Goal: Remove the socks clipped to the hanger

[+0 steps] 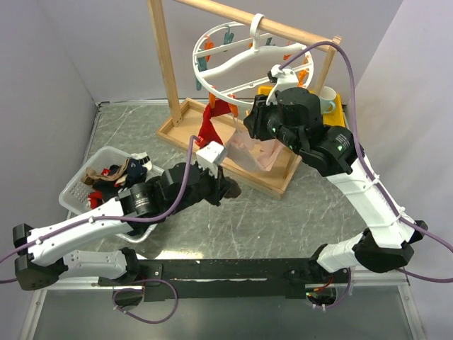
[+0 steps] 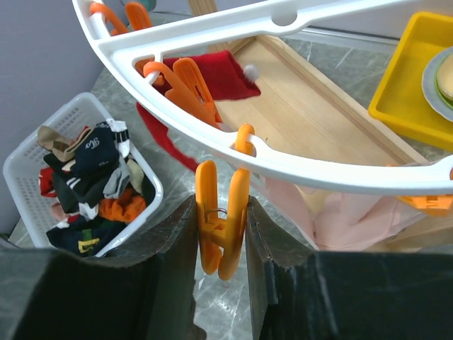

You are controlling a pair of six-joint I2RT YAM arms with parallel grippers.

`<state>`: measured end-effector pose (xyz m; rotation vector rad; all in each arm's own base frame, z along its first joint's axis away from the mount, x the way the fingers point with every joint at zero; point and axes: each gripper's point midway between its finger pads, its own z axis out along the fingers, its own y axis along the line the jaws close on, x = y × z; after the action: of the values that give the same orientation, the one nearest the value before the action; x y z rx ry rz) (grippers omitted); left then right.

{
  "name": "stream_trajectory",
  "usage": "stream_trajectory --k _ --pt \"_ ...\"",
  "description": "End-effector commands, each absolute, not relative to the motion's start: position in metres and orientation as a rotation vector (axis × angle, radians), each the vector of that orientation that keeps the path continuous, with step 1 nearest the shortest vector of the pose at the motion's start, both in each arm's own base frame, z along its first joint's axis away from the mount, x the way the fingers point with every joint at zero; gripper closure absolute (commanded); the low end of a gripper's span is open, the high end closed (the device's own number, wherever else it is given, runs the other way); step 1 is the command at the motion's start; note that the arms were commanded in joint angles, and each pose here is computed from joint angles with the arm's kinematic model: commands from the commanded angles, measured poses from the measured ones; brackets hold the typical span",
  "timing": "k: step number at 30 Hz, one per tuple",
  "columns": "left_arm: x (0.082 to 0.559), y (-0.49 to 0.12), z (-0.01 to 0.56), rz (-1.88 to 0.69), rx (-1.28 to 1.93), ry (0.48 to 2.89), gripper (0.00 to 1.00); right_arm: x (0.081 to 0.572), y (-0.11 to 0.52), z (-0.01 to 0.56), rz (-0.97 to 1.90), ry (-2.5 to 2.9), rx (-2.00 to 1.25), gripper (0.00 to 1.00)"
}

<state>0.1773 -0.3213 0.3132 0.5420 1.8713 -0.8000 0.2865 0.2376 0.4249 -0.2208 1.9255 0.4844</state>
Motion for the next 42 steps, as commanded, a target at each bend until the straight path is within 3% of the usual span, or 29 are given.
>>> stream_trajectory --k 1,9,14,19,20,21,24,29,33,40,42 --pt "0.162 -0.308 0.312 -0.865 0.496 1.918 0.99 0.284 0.231 0.444 0.503 1.86 -0.197 0.74" --pt "0.202 -0.233 0.29 -0.38 0.288 2.035 0.99 0.282 0.218 0.441 0.475 1.863 -0.18 0.73" --pt "0.231 -0.178 0.299 -0.239 0.163 2.035 0.99 0.278 0.207 0.439 0.467 1.854 -0.169 0.64" --pt "0.257 -0.113 0.307 -0.12 -0.056 1.993 0.99 0.274 0.196 0.441 0.506 1.839 -0.145 0.48" --pt "0.258 -0.093 0.31 -0.056 -0.15 1.968 0.99 0.275 0.194 0.438 0.505 1.841 -0.142 0.43" --pt "0.26 -0.082 0.313 -0.035 -0.209 1.949 0.99 0.274 0.194 0.438 0.511 1.836 -0.148 0.27" --pt "0.261 -0.057 0.31 0.011 -0.319 1.921 0.99 0.272 0.189 0.441 0.518 1.82 -0.144 0.13" --pt "0.265 -0.023 0.283 0.158 -0.451 1.973 0.99 0.269 0.184 0.445 0.541 1.785 -0.131 0.12" --pt "0.268 -0.033 0.264 0.083 -0.406 2.061 0.99 0.266 0.179 0.451 0.563 1.755 -0.125 0.1" --pt "0.263 -0.028 0.231 0.188 -0.404 2.201 0.82 0.257 0.173 0.455 0.597 1.706 -0.103 0.09" --pt "0.262 -0.026 0.226 0.203 -0.403 2.205 0.82 0.257 0.173 0.45 0.602 1.715 -0.1 0.09"
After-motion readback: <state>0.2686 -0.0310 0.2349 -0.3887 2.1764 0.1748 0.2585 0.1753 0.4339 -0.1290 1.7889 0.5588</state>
